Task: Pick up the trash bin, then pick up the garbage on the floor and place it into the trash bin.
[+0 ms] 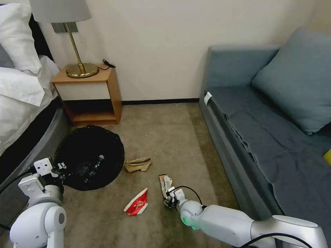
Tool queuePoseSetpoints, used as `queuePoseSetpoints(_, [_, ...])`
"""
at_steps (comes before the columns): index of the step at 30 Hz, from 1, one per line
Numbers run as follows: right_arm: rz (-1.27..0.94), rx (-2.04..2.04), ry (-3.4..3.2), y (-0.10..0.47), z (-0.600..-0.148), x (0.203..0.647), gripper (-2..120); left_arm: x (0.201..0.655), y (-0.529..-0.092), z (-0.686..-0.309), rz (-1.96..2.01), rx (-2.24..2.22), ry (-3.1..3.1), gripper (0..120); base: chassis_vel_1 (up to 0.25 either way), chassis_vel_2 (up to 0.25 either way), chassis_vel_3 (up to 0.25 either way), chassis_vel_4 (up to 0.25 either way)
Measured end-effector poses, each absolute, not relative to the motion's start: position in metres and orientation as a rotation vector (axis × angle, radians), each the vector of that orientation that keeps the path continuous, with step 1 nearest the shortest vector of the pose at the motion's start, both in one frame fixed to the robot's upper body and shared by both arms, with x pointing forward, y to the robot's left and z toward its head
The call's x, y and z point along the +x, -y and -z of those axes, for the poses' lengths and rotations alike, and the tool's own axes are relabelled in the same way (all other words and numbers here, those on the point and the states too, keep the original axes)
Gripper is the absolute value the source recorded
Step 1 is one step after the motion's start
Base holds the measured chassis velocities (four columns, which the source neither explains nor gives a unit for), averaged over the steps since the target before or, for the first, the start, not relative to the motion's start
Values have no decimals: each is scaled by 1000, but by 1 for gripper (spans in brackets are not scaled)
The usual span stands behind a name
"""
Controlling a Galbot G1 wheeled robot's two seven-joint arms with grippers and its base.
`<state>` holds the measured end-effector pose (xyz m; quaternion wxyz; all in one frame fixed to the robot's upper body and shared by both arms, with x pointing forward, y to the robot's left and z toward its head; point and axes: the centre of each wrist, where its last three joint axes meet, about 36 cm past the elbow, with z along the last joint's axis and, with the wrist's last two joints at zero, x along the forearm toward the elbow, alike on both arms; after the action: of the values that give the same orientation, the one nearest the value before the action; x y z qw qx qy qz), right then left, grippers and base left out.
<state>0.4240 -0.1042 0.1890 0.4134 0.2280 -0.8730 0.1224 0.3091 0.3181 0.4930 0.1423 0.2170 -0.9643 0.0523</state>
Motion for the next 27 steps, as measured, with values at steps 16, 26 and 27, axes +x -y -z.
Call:
queuePoseSetpoints(16, [-315, 560, 2220, 120, -190, 426, 0, 311, -318, -491, -148, 627, 2781, 2, 0, 0, 0, 0])
queuePoseSetpoints(26, [-256, 568, 2272, 130, -216, 431, 0, 312, -318, -489, -150, 624, 2775, 2, 0, 0, 0, 0])
queuePoseSetpoints(27, [-242, 571, 2289, 132, -224, 433, 0, 312, -318, -488, -149, 623, 2773, 2, 0, 0, 0, 0])
